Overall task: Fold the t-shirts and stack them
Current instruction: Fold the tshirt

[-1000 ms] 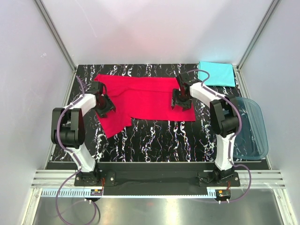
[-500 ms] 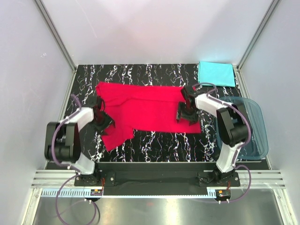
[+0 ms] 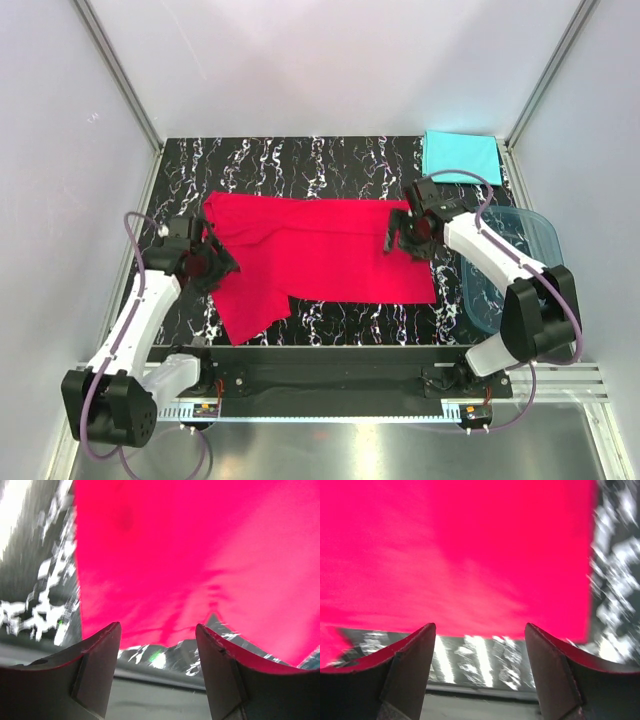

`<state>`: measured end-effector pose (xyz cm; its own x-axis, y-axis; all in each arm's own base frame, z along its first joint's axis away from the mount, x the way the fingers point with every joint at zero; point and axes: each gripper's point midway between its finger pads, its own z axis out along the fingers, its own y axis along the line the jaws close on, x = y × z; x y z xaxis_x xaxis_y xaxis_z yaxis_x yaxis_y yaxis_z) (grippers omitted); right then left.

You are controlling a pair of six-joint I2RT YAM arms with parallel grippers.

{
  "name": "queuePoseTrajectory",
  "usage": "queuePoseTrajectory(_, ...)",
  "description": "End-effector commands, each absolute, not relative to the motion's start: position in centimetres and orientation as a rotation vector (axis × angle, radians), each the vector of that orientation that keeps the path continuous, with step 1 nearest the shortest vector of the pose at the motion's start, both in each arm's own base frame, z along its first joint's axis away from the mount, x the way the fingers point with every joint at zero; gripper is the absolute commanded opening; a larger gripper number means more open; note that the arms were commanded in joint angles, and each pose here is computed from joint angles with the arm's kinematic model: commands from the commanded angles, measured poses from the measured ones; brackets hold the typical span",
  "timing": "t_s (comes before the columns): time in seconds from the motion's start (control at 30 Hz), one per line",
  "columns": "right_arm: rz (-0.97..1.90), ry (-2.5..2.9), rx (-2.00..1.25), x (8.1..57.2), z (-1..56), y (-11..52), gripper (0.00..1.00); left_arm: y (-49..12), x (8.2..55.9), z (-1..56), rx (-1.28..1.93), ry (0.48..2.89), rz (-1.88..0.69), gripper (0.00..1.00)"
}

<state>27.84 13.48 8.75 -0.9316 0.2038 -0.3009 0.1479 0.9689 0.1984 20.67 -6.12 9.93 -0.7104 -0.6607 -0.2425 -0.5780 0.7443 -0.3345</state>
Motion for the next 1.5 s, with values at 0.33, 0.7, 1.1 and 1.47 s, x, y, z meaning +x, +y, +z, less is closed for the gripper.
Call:
queuePoseTrajectory(0.33,0.662,2.524,0.335,39.4,12.6,25.0,0.72,-8.7,34.9,13.2,-0.527,2.388,-0.725,0.54)
queuePoseTrajectory(0.7,0.326,2.576,0.300,39.7,9.8,15.7,0.56,-4.0,39.7,13.6,-0.515,2.352,-0.576,0.54)
queuePoseTrajectory(1.1,0.393,2.613,0.295,37.9,7.9,16.0,0.35,1.4,48.3,11.1,-0.451,2.356,-0.458,0.44)
queuePoseTrajectory(1.47,0.903,2.526,0.321,40.4,10.1,24.9,0.52,-5.1,42.8,11.7,-0.300,2.453,-0.447,0.45)
